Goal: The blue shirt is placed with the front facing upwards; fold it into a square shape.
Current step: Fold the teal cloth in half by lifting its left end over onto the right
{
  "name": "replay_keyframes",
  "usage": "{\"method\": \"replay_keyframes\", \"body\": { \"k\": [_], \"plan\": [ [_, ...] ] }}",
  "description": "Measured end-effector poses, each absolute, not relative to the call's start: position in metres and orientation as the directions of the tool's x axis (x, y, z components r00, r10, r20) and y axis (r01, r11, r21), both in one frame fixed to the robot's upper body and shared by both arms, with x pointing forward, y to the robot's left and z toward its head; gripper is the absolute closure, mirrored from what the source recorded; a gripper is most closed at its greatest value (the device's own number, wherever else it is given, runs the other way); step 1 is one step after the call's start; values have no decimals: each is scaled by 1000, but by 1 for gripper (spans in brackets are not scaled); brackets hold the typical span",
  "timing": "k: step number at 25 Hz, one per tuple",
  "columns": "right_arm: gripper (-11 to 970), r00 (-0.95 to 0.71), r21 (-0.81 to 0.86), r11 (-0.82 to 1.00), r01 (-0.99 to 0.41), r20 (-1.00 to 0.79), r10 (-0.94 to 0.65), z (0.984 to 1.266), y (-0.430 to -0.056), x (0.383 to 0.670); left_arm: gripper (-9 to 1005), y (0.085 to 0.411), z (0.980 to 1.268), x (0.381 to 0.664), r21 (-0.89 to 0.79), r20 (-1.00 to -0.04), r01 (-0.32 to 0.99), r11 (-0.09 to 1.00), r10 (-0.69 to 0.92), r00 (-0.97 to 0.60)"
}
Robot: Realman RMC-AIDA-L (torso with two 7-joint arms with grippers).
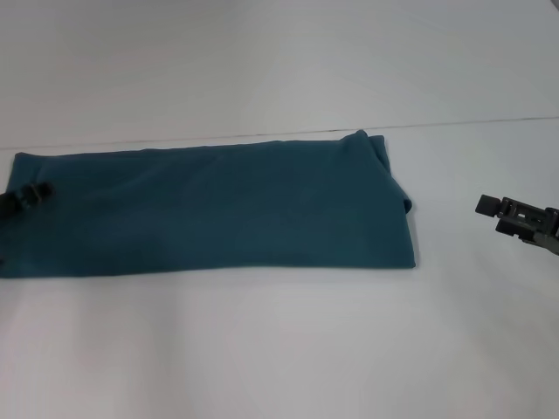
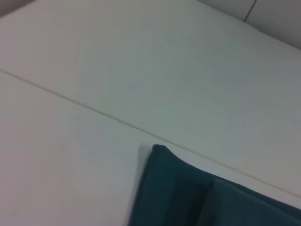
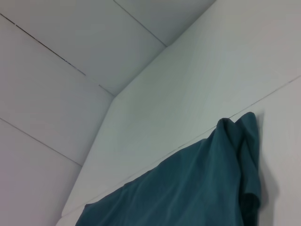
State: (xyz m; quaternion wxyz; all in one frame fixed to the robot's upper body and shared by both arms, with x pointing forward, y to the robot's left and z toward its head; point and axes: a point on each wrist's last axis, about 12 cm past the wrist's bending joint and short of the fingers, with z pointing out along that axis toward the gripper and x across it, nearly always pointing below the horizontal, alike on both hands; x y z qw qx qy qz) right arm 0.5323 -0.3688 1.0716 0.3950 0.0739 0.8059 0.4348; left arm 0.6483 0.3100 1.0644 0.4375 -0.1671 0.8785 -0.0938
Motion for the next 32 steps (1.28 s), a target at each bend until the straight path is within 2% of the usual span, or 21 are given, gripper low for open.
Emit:
{"method": "replay_keyframes", "body": {
  "k": [9, 18, 28, 32],
  "plan": [
    [10, -678, 758, 612, -226, -573, 460, 1071, -368, 533, 364, 304, 1058, 645, -288, -735, -191, 939, -344, -584],
    [10, -678, 761, 610, -223, -570, 464, 1072, -369, 533, 364, 309, 1080, 647, -347, -756, -164, 923, -379, -533],
    [9, -676, 758, 612, -223, -573, 463, 1073, -370, 534, 364, 301, 1058, 645, -319, -719, -197, 927, -372, -588],
    [10, -675, 757, 614, -222, -574, 463, 1073, -371, 534, 364, 303, 1059, 645, -303, -726, -189, 934, -355, -589]
  ]
}}
